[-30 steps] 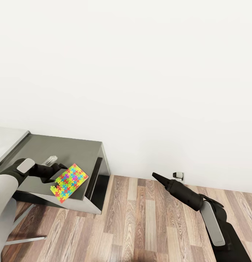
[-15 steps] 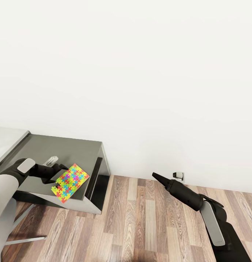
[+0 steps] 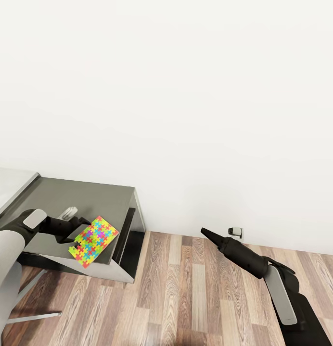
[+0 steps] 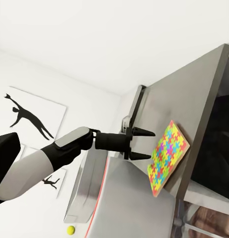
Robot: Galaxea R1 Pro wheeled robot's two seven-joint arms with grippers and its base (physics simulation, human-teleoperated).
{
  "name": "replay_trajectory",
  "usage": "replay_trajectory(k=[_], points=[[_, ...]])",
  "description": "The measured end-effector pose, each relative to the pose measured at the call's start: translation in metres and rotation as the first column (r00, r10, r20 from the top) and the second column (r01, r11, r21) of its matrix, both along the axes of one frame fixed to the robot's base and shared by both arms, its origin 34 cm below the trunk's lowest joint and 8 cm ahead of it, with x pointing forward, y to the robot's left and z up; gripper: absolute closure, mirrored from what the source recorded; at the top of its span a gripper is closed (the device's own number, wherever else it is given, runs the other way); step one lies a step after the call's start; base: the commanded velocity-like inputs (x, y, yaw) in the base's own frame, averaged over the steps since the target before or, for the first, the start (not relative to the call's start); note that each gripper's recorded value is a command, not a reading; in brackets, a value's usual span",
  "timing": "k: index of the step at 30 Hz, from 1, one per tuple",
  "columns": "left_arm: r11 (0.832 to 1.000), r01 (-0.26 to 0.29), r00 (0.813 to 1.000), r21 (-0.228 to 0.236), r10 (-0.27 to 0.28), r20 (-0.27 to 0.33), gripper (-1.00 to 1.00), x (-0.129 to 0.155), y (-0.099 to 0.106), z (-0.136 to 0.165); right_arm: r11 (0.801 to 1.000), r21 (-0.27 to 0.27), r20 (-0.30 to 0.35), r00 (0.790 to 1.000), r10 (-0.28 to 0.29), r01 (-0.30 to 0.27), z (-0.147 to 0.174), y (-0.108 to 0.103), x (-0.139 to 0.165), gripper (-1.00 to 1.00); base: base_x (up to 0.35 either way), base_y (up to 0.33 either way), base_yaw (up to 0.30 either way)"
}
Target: Put all the toys in the child's room - the three board games (two on the bed and one on the table), the two jigsaw puzzles on the table, and the tennis ball on the table - inside the toy box on the table in the child's room.
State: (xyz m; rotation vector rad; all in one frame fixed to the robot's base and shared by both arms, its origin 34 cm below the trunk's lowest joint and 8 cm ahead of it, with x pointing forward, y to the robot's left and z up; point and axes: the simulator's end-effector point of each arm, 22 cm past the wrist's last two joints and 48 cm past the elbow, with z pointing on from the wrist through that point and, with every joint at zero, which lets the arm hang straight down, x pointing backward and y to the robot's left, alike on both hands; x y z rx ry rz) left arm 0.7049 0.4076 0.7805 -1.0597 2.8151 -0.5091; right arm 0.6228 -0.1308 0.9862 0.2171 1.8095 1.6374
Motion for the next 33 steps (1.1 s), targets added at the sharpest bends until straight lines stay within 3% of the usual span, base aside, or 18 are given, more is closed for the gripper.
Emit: replay_trajectory(k=[13,22,33], points=[[1.0,0.006,1.0,-0.015,-0.006,-0.012,-1.0,-0.003,-0.004,0.0,1.0,0.0,0.0,1.0,0.0,0.0,0.0,0.0,0.0,-1.0,0.0,0.0,0.0],[0.996,0.007,0.999,-0.092,-0.002,0.048,-1.0,0.01,-0.02,0.009,1.0,0.0,0.001,1.0,0.0,0.0,0.0,0.0,0.0,-1.0,0.0,0.0,0.0],[0.995,0.009,0.999,-0.096,-0.003,0.053,-1.0,0.011,-0.021,0.01,1.0,-0.002,0.001,1.0,0.0,0.0,0.0,-0.001,0.0,-1.0,0.0,0.0,0.0]])
